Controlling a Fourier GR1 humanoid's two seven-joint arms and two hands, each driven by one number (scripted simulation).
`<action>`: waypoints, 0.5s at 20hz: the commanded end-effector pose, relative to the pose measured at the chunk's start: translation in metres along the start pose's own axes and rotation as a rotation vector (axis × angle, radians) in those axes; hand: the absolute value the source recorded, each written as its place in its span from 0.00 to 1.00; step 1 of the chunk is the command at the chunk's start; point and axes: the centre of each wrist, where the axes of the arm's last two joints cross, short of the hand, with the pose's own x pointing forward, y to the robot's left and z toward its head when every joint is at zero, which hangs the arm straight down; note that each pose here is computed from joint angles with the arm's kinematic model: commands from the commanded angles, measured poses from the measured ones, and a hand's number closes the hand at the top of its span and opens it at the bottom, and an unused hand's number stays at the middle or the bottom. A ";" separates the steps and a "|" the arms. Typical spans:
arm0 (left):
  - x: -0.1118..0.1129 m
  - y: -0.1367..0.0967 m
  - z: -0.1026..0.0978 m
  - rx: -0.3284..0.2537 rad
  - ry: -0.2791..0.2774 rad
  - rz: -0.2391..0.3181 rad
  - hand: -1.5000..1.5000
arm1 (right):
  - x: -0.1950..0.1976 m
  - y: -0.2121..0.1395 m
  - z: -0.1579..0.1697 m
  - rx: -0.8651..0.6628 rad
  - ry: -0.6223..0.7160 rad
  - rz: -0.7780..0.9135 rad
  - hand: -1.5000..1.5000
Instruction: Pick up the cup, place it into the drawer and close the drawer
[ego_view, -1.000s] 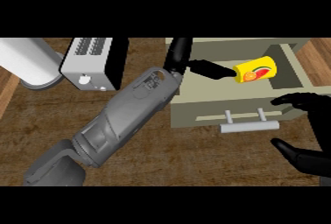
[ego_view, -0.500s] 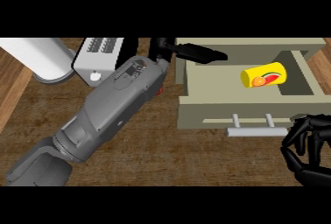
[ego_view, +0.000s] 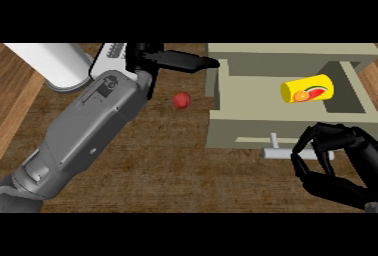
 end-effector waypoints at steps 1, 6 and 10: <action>-0.002 0.030 0.016 0.028 -0.004 0.026 0.00 | -0.022 0.014 -0.022 0.020 0.007 0.110 1.00; 0.006 0.073 0.035 0.045 0.005 0.037 0.00 | -0.030 0.042 -0.037 0.114 0.054 0.292 1.00; -0.003 0.107 0.052 0.054 0.024 0.012 0.00 | -0.054 0.053 -0.040 0.192 0.072 0.450 1.00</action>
